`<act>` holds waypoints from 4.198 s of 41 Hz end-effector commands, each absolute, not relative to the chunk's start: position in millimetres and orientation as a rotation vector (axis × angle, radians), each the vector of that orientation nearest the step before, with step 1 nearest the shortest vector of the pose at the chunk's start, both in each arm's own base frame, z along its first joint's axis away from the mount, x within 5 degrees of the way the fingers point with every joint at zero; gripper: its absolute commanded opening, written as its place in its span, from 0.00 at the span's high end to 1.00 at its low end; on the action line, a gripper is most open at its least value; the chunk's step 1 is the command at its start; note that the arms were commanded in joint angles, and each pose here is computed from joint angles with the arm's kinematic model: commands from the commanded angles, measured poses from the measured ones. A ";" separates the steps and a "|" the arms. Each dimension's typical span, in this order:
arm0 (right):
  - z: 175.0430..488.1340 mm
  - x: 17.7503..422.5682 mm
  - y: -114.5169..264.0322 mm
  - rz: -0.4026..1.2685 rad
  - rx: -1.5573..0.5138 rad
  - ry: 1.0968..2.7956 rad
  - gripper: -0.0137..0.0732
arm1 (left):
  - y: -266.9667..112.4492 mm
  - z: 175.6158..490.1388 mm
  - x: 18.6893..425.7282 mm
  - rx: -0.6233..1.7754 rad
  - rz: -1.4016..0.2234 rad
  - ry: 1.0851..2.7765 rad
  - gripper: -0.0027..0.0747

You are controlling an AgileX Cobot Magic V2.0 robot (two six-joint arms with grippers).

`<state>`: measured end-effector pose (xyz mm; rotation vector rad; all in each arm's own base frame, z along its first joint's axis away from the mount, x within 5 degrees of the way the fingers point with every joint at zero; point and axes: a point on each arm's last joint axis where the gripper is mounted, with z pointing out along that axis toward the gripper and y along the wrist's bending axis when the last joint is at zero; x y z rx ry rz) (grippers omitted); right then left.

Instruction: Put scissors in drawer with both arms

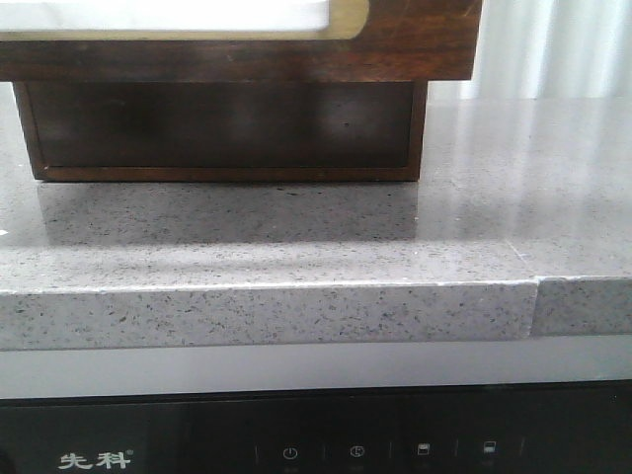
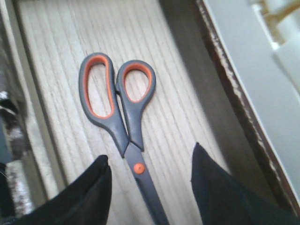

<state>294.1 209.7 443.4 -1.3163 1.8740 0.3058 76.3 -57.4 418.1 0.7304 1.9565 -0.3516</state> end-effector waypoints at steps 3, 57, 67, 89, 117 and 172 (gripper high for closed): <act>501.6 246.7 179.3 0.400 -1.072 1.856 0.37 | -58.0 434.1 75.7 0.691 -0.390 1.858 0.30; 386.3 58.8 39.9 0.379 -0.583 1.900 0.37 | -58.1 434.2 75.8 0.690 -0.390 1.856 0.30; 386.6 58.8 39.9 0.380 -0.583 1.898 0.37 | -58.2 434.6 75.9 0.689 -0.391 1.852 0.30; 386.8 58.9 40.0 0.380 -0.582 1.895 0.89 | -58.2 434.6 75.9 0.689 -0.391 1.852 0.74; 390.2 60.1 40.5 0.387 -0.569 1.857 0.92 | -58.2 434.6 75.9 0.689 -0.391 1.852 0.99; 390.1 60.1 40.5 0.387 -0.569 1.858 0.92 | 0.1 209.1 55.2 0.028 0.034 1.438 0.99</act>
